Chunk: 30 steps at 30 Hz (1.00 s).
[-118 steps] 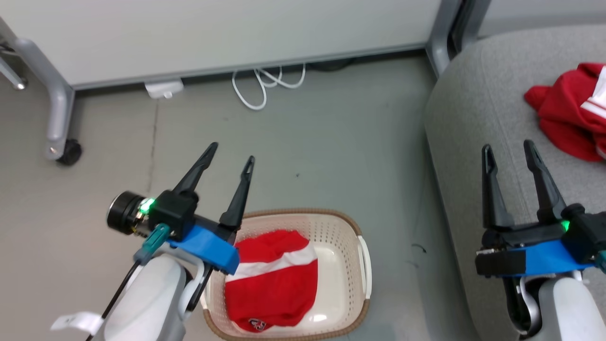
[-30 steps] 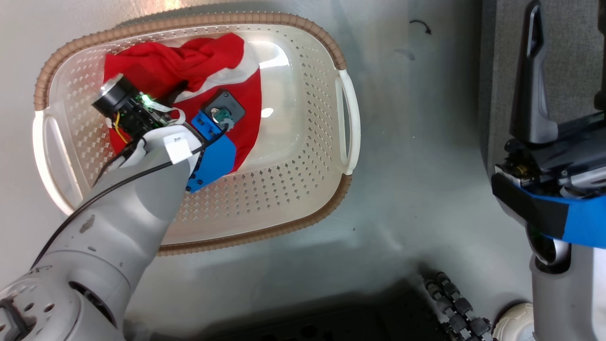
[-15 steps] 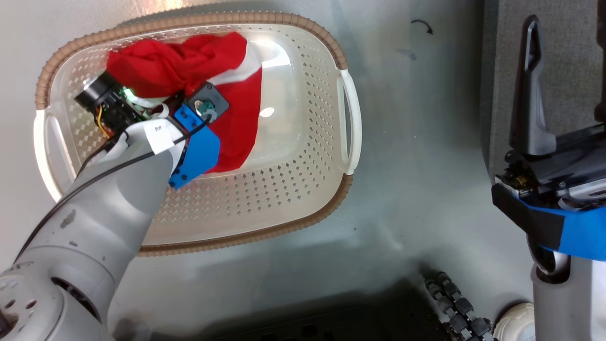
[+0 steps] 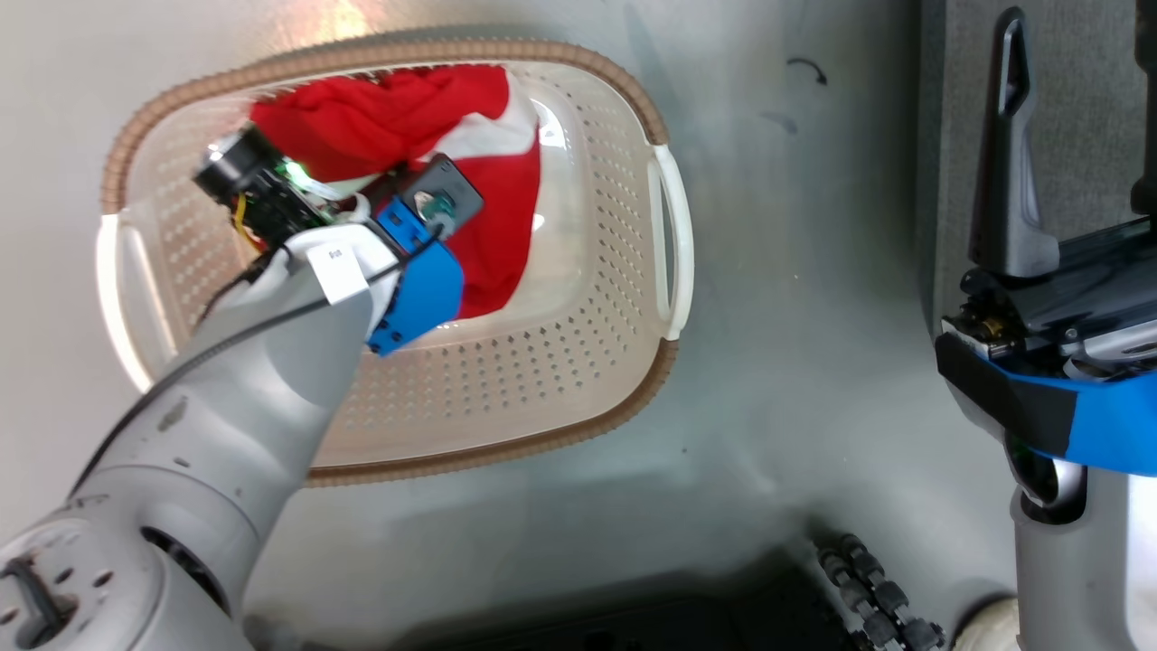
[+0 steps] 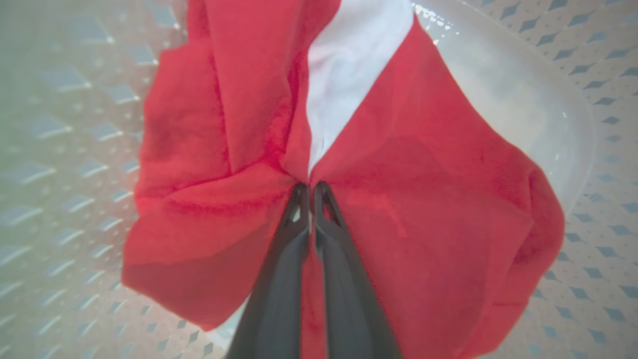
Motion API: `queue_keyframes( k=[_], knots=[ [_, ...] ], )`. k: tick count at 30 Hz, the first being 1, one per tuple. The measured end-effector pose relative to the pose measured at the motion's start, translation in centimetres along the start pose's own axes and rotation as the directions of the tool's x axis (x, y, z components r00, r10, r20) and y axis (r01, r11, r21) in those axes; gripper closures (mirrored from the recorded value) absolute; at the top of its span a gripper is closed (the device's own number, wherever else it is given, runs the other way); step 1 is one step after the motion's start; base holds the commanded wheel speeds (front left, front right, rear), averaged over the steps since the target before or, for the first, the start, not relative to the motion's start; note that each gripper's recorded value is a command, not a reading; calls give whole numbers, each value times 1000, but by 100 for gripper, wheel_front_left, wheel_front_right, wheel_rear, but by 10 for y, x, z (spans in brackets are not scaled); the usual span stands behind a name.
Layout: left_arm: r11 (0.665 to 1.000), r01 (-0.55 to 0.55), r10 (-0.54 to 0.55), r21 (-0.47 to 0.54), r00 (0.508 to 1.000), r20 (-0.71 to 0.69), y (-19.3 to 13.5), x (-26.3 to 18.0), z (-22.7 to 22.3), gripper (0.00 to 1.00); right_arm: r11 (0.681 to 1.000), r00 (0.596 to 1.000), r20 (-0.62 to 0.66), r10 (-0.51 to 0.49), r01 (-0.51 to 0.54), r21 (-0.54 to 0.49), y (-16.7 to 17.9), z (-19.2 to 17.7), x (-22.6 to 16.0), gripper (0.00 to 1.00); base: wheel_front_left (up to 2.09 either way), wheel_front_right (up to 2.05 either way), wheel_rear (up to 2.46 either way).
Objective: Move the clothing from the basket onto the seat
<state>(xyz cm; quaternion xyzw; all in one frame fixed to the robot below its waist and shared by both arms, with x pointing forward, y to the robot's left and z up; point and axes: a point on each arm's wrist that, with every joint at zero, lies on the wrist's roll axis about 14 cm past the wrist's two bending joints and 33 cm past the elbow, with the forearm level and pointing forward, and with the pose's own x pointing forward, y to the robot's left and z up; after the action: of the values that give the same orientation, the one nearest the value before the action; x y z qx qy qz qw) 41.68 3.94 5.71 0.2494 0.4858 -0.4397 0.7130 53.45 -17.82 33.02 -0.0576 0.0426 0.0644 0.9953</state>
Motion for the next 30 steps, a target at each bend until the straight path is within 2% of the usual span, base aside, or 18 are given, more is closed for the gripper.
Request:
queue_keyframes(
  k=[5,14,15,16,23,27,30],
  knots=[
    [1000,11,-10,-13,998,63,-8,-14,11,100,1000,1000,29,5,-6,14,4,11,4,0,0,0,0],
    [997,17,-7,-77,992,126,-18,-38,6,100,999,997,71,18,-21,35,11,30,9,0,0,0,0],
    [996,18,-6,-86,991,131,-19,-41,6,53,999,997,74,19,-22,39,11,32,9,0,0,0,0],
    [996,20,-8,-88,990,137,-19,-43,6,0,999,997,79,19,-23,45,12,35,9,0,0,0,0],
    [994,-2,25,-109,977,209,-13,-60,29,0,999,994,108,13,-18,48,8,56,6,0,0,0,0],
    [987,-29,69,-157,964,257,-5,-76,45,0,999,992,125,3,-10,52,5,70,3,0,0,0,0],
    [978,-56,120,-199,937,329,5,-93,69,0,998,990,138,-5,-3,57,2,82,-2,0,0,0,0]
  ],
)
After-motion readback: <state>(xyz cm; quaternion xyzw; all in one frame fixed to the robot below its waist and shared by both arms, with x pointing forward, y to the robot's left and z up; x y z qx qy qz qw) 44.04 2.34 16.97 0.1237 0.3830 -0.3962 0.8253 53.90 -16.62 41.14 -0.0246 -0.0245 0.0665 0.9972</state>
